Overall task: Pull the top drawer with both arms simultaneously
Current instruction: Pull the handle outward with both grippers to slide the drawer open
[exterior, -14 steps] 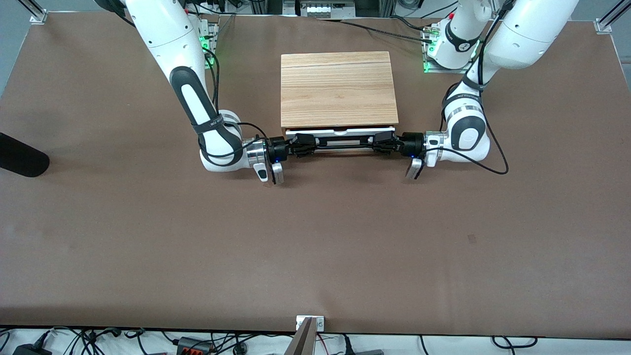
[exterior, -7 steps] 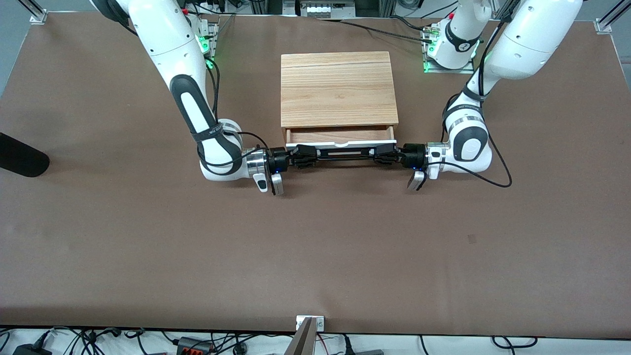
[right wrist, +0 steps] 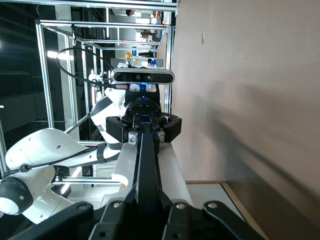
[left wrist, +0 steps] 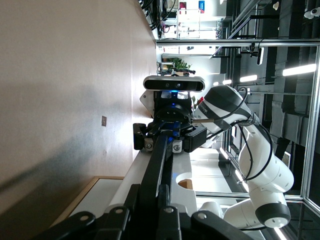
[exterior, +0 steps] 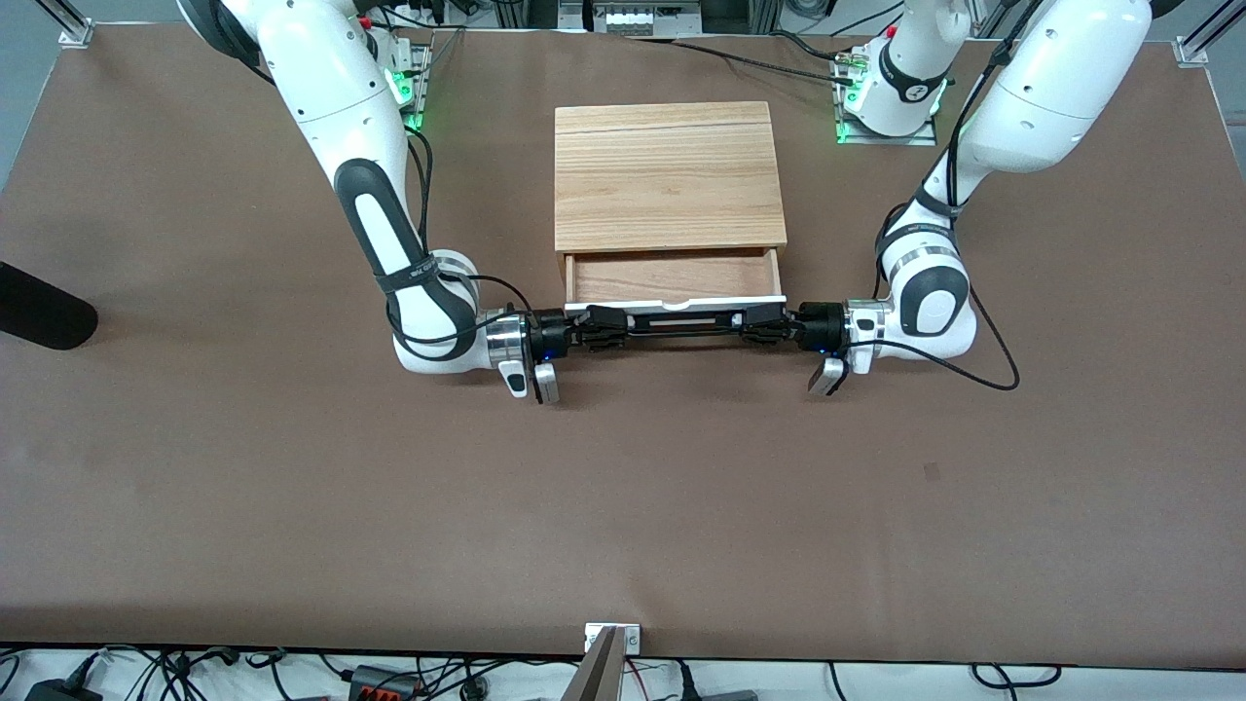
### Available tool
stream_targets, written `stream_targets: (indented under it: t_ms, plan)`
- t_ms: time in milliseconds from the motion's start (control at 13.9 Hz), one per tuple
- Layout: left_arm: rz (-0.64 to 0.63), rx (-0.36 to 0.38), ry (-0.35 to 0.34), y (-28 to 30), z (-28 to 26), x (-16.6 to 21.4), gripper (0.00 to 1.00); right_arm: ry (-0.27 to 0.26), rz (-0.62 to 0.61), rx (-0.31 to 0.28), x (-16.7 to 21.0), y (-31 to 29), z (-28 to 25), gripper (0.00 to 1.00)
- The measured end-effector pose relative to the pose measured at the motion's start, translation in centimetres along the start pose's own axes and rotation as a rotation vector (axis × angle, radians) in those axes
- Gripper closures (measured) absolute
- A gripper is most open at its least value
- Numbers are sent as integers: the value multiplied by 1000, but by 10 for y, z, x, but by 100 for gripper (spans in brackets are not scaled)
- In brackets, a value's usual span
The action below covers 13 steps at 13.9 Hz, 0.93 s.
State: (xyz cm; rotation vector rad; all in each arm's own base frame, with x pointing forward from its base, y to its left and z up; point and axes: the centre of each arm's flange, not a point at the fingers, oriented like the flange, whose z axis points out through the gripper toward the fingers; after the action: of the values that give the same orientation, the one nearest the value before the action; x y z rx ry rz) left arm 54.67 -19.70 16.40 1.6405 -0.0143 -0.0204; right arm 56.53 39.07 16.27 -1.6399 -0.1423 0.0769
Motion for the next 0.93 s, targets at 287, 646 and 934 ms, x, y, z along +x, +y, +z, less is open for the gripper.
stream_targets:
  t_ms: [287,646,934]
  plan:
    - [0,-3,48,14,-22,29,46,-17,7,14,2,4,5,91]
    - [-11,3,39,17,-23,31,0,-17,29,14,7,-1,9,55]
    - [-12,127,-84,40,-38,48,0,-48,40,-11,27,-28,11,11]
